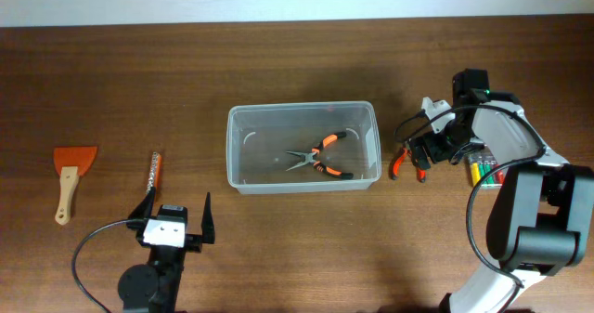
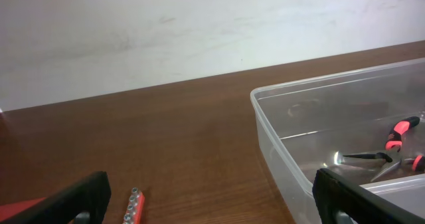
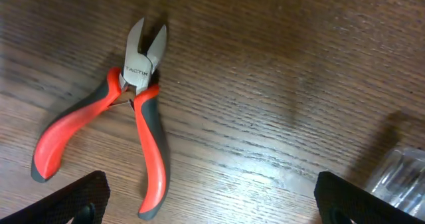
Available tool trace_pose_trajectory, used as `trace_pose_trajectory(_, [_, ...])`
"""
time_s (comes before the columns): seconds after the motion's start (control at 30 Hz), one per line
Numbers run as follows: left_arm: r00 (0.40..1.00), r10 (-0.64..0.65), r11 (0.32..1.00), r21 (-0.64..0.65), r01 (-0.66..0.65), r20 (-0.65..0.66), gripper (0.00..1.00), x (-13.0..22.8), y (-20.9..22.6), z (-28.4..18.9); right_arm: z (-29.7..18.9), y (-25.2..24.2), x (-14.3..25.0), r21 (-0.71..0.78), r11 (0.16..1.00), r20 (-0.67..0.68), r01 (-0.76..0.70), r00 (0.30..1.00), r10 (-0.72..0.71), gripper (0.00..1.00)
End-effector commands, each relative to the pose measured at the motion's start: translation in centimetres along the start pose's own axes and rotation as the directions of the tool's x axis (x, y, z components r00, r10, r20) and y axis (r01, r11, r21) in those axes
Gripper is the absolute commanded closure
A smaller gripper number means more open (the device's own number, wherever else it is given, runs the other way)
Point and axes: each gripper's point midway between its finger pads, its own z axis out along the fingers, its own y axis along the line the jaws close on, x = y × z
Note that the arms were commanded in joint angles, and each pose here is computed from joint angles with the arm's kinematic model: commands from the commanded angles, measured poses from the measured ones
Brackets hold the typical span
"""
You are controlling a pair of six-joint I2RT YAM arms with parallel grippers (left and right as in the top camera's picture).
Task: Pack container
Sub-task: 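Move the right gripper over the small red-handled pliers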
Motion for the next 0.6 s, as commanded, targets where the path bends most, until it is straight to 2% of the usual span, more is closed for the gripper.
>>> trace_pose_trajectory(0.0, [1.000, -0.006, 1.000, 0.002, 0.006, 0.001, 0.01, 0.17, -0.02, 0.03, 0.27, -0.07, 0.12, 0.012, 1.000, -0.013, 0.018, 1.000, -0.018, 0.01])
trace_pose_trajectory(0.57, [1.000, -0.006, 1.000, 0.002, 0.006, 0.001, 0.01, 0.17, -0.02, 0.03, 0.33, 0.58, -0.04, 0.004, 0.999, -0.015, 0.037, 0.999, -0.037, 0.02])
